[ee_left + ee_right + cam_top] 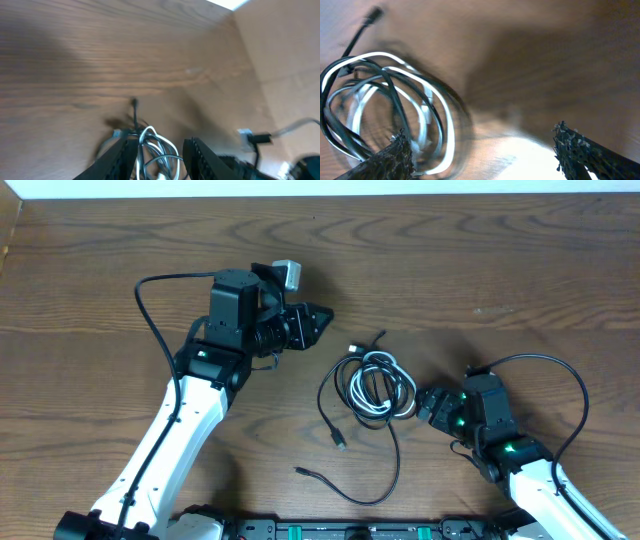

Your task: Untangle cables

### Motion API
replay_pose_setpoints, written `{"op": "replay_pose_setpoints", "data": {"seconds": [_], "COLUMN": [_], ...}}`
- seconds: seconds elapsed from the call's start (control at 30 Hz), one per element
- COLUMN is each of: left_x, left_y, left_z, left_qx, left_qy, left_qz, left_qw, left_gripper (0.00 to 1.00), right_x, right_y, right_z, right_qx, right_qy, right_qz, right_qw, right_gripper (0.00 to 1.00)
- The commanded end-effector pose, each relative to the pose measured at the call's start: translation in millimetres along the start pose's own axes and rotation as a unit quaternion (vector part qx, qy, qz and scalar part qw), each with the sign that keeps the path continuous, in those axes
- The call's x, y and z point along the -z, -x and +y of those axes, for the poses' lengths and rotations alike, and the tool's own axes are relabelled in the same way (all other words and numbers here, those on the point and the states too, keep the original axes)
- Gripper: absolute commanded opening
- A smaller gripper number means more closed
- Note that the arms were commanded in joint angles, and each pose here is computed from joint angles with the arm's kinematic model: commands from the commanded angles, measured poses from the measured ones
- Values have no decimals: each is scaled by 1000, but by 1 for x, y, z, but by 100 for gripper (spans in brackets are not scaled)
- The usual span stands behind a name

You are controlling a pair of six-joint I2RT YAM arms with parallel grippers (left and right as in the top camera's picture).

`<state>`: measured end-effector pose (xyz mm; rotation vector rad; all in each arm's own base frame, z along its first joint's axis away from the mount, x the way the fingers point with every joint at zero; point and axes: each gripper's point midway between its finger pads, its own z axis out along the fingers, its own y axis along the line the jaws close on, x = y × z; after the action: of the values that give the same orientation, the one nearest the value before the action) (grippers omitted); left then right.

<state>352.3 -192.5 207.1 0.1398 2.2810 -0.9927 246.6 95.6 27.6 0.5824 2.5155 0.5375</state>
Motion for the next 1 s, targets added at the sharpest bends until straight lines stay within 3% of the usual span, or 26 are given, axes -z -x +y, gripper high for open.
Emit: {"op": "replay_pose_setpoints", "data": {"seconds": [0.0,0.27,0.4,0.6,0.7,0.87,0.97], "left_x": [14,15,16,24,32,35,35], "left_y": [26,12,-5,-20,-24,-26,-26], "left_z": [15,24,32,60,80,85,85], "left_qx": [-11,9,29,53,82,93,93], "left_qy": [56,70,88,166,225,239,239], "left_qz": [-50,-23,9,26,17,18,18], "left_qw": [997,997,996,984,971,966,966], "left_gripper": [37,37,37,36,36,36,37], "right_x": [0,-1,4,31,34,39,33], "right_y": [1,4,4,-10,-20,-46,-51], "right_z": [-26,-3,39,101,108,126,126], "right_qx": [-5,21,90,224,258,320,335], "right_qy": [-51,8,114,287,302,329,302], "right_qz": [-8,-1,7,19,24,35,23], "right_qw": [999,1000,989,931,917,888,892], "right_gripper": [87,95,86,67,54,53,53]}}
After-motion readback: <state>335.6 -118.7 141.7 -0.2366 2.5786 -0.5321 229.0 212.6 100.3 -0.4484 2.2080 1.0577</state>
